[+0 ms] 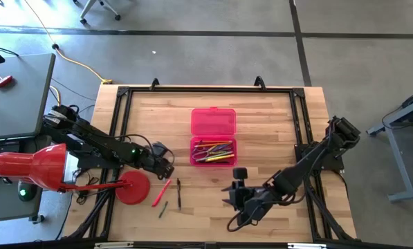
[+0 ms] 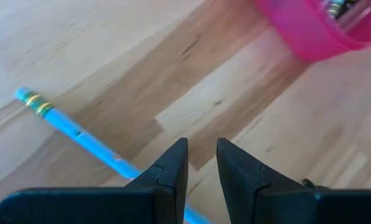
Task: Pick & place school supplies into a supply box
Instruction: Put the light blue pencil into the pink supply box
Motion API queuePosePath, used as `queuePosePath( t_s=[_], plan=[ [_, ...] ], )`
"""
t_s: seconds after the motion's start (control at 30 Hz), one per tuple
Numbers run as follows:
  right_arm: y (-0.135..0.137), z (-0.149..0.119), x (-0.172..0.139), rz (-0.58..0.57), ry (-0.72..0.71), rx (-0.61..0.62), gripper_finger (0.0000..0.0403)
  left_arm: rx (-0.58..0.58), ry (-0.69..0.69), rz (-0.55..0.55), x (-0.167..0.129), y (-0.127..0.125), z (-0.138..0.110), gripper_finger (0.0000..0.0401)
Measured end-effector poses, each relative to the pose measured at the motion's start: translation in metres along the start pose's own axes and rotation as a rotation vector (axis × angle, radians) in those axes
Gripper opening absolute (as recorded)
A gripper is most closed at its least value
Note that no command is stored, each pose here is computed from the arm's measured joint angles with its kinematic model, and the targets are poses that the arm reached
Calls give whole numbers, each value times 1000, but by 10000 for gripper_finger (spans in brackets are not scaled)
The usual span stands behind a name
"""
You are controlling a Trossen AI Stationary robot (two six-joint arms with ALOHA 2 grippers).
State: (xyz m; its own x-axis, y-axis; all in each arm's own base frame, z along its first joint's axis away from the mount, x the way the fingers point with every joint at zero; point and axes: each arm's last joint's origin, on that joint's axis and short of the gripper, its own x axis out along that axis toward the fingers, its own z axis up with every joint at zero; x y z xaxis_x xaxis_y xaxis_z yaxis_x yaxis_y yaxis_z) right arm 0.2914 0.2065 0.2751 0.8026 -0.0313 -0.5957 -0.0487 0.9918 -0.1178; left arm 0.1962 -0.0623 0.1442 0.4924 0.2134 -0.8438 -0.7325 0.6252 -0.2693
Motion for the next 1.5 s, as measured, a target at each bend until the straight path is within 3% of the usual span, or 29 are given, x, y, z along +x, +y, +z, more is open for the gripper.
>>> queuePosePath(
  t_s=[0.17,0.3,0.6,0.8,1.3,1.5],
  plan=[
    [0,0,0,-2,-1,0,126,22,-5,-27,0,-3,1,117],
    [0,0,0,-1,-1,0,126,-32,-1,-19,0,-2,1,117],
    [0,0,0,-1,-1,0,126,-187,-50,211,-13,7,6,117],
    [0,0,0,-2,-1,-1,126,-339,-8,277,-12,15,5,117],
    [0,0,0,-2,0,-1,126,-364,-41,374,15,21,11,117],
    [0,0,0,-3,0,-1,126,-335,-24,358,20,22,17,117]
  ],
)
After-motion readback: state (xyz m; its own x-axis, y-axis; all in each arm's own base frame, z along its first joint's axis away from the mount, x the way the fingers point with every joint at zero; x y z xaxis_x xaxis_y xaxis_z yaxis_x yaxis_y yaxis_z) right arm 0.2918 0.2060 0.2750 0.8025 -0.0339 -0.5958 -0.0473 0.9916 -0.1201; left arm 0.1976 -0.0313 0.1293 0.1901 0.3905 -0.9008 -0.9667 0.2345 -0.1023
